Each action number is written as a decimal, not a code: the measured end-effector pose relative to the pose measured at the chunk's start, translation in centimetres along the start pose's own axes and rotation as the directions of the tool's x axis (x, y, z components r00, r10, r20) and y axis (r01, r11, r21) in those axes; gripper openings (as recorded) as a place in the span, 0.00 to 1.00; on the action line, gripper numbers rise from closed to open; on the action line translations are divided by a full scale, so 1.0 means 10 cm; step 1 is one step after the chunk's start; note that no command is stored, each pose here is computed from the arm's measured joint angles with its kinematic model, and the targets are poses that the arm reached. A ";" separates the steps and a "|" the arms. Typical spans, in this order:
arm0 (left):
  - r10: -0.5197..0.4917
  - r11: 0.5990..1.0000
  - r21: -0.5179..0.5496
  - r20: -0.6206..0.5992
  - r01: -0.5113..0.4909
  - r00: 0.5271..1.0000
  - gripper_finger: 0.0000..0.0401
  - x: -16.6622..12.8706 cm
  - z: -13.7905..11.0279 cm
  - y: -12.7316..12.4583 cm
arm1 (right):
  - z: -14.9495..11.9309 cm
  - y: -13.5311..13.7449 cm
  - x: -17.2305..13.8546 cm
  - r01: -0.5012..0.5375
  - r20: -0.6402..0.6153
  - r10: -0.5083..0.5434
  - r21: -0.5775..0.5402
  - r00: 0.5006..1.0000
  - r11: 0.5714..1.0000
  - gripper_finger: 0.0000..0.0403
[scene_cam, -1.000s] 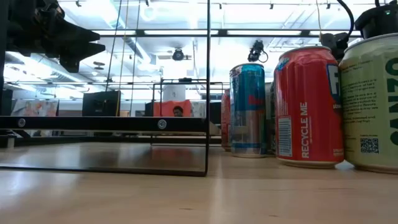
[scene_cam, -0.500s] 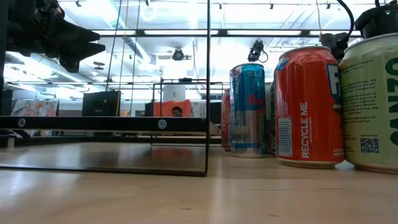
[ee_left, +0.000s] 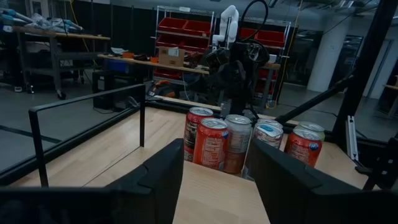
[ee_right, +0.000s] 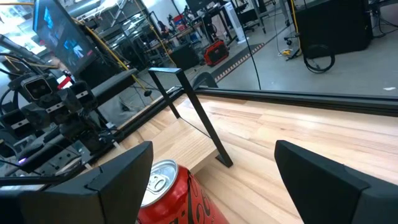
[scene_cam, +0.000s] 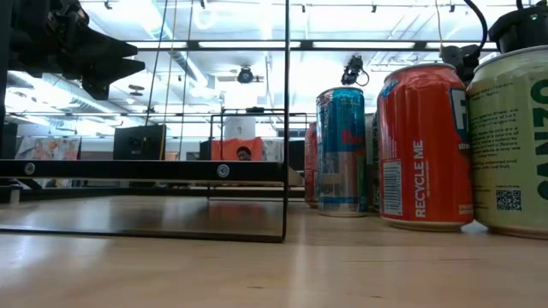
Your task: Place canned beverage on shelf
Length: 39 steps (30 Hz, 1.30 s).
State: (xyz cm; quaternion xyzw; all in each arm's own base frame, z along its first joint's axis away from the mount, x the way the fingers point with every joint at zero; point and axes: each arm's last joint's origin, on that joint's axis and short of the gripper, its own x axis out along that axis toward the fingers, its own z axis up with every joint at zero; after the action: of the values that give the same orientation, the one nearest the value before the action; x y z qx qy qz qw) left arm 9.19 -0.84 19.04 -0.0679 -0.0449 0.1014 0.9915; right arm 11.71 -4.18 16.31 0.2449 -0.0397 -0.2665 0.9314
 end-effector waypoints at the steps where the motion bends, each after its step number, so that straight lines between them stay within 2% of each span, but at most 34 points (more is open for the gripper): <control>1: 0.000 1.000 0.000 0.000 0.000 1.000 0.48 0.00 0.00 0.00 | 0.00 0.00 0.00 0.000 0.000 0.000 0.000 1.000 1.000 0.86; 20: 0.000 1.000 -0.006 0.000 0.000 1.000 0.48 0.00 0.00 0.00 | 0.00 0.00 0.00 0.000 0.001 0.000 0.000 1.000 1.000 0.86; 29: -0.004 0.989 -0.151 0.045 0.011 0.999 0.48 0.00 0.05 0.00 | 0.00 0.00 0.00 0.000 0.001 0.000 0.000 1.000 1.000 0.86; 39: -0.005 0.987 -0.158 0.060 0.015 0.998 0.48 0.00 0.06 -0.01 | 0.00 0.00 0.00 0.000 0.000 0.000 0.000 1.000 1.000 0.86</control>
State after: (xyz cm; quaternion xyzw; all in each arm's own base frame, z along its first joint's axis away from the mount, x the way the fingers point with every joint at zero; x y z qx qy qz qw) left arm 9.12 -0.82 19.67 -0.1431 -0.0828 0.0944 0.9817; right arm 11.71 -4.18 16.31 0.2450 -0.0399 -0.2665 0.9313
